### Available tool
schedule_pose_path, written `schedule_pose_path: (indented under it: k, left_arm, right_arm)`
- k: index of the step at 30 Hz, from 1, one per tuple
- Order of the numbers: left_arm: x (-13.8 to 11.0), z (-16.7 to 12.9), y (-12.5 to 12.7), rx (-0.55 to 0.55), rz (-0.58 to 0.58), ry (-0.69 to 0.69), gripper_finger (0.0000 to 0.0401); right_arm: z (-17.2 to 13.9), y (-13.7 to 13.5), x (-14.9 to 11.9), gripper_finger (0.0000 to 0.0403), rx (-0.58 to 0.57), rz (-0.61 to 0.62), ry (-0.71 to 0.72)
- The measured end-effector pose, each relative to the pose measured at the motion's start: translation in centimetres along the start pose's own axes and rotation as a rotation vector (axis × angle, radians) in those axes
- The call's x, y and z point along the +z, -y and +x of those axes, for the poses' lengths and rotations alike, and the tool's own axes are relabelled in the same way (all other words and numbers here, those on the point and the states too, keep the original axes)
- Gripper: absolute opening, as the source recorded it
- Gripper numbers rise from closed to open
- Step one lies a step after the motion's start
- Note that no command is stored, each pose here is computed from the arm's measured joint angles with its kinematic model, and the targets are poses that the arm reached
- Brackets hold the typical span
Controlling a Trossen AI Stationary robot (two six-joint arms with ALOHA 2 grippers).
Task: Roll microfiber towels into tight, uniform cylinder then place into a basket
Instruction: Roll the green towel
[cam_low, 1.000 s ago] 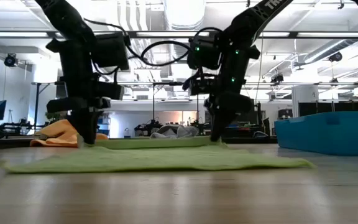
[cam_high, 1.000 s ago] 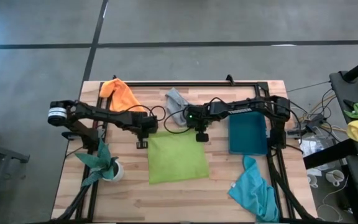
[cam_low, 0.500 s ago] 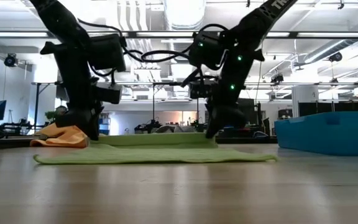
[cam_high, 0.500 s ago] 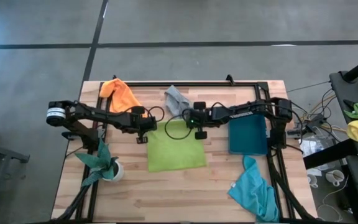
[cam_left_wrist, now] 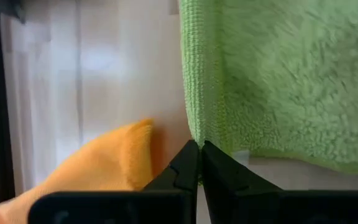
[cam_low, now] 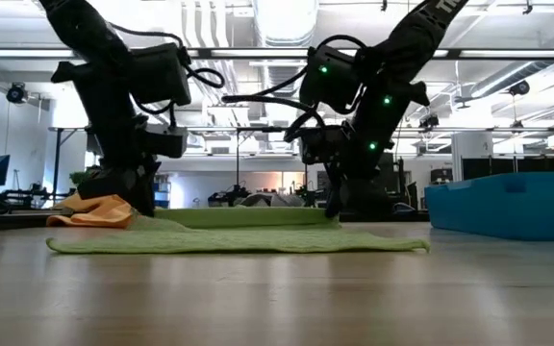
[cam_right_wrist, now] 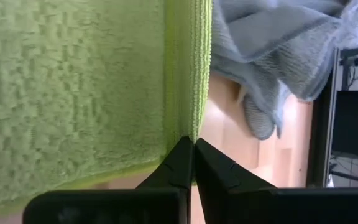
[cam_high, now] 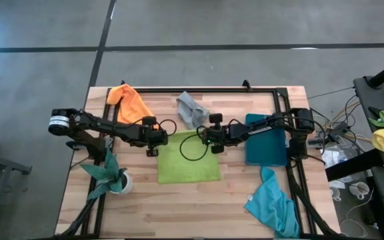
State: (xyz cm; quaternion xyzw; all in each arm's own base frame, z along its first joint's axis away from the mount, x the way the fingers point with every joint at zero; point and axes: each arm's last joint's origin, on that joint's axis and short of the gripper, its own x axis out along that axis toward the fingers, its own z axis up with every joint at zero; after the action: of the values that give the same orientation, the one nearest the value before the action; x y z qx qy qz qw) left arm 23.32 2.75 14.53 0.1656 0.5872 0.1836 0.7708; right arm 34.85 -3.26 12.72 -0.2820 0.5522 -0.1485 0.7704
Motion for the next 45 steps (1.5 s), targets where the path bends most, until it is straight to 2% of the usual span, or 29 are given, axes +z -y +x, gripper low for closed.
schedule_pose_path:
  k: [9,11,14,16,23,28,35,40,45]
  left_arm:
    - [-0.1,-0.1,0.6,-0.013,0.052,0.012,0.0000]
    - [-0.1,-0.1,0.6,-0.043,0.086,0.018,0.0000]
    - [-0.1,-0.1,1.0,-0.172,0.132,0.045,0.0000]
    - [-0.2,0.0,1.3,-0.219,0.142,0.052,0.0000]
    - [-0.4,0.0,1.3,-0.228,0.142,0.047,0.0003]
    - [-0.2,-0.2,1.2,-0.232,0.143,0.044,0.0039]
    - [0.1,-1.6,0.5,-0.237,0.167,0.085,0.0118]
    - [-0.3,-2.9,-0.2,-0.241,0.200,0.086,0.0157]
    - [-1.1,-4.1,-0.6,-0.283,0.201,0.091,0.0168]
  right_arm:
    - [-0.3,-1.0,-0.1,0.0009,0.039,-0.052,0.013]
    - [-0.3,-1.1,-0.1,0.0009,0.042,-0.056,0.012]
    - [-0.3,-1.1,-0.1,0.0009,0.045,-0.071,0.009]
    - [-0.3,-1.1,-0.1,0.0009,0.064,-0.076,0.019]
    - [-0.3,-1.5,-0.3,0.0028,0.137,-0.073,0.040]
    - [-0.3,-1.3,-0.2,0.0071,0.140,-0.055,0.039]
    - [-0.7,-1.0,0.1,0.0137,0.170,-0.060,0.019]
    - [-0.9,-0.9,0.3,0.0152,0.186,-0.070,0.024]
    - [-1.1,-0.8,0.3,0.0148,0.187,-0.095,0.024]
